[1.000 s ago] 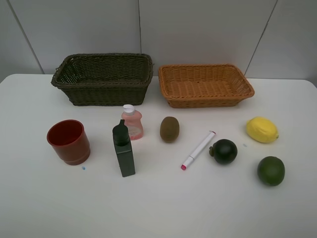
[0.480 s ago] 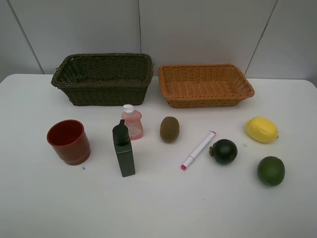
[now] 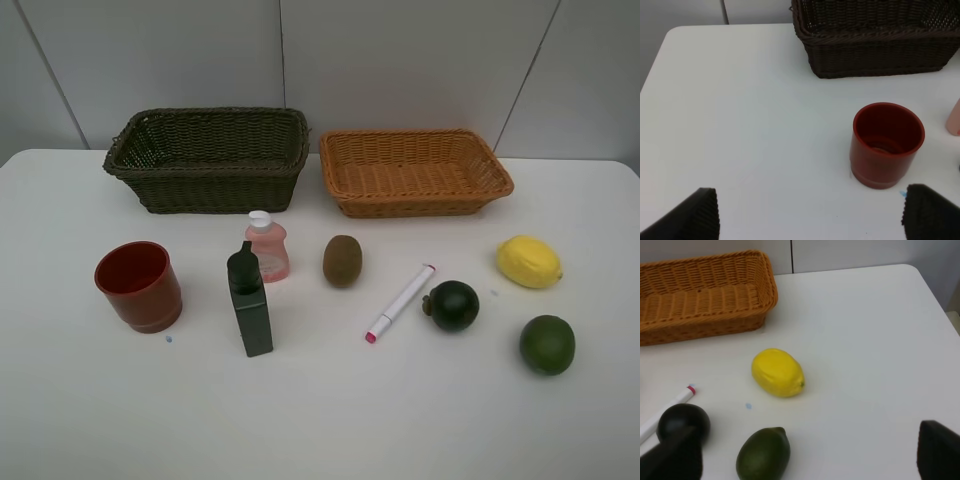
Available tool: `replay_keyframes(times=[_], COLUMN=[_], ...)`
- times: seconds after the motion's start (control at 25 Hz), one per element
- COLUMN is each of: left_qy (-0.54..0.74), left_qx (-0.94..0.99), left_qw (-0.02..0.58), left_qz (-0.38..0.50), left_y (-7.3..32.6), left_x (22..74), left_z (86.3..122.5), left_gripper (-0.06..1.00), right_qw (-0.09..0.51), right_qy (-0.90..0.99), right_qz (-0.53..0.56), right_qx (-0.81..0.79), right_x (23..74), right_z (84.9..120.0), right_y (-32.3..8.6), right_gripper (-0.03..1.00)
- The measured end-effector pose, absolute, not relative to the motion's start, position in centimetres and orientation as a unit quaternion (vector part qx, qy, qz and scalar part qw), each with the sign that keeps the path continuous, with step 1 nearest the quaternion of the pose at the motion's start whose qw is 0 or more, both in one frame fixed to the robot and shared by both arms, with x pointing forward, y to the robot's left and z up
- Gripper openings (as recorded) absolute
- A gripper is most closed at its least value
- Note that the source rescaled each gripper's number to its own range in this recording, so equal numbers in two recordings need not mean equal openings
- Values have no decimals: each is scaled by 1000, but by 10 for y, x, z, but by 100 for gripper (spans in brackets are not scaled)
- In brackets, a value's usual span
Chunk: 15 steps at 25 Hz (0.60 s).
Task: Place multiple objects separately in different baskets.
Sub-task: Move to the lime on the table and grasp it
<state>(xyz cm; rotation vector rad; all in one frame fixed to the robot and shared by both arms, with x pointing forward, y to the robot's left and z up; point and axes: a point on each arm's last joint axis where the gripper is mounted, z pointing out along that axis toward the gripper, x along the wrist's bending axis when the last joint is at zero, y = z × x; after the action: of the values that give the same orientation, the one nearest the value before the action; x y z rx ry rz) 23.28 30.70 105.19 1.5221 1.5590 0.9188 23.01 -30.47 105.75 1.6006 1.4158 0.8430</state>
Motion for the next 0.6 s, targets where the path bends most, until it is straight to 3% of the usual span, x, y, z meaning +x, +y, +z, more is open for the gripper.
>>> replay_keyframes(times=[0.6], left_qy=[610], left_qx=[596], left_qw=[379], left_qz=[360], left_y=[307], left_x=[233], left_z=[1052], left_gripper=[95], right_qw=[410], right_qy=[562], right_qz=[335], right_qx=[636], right_x=[230], right_z=[1058], right_y=[-305], right_gripper=[93])
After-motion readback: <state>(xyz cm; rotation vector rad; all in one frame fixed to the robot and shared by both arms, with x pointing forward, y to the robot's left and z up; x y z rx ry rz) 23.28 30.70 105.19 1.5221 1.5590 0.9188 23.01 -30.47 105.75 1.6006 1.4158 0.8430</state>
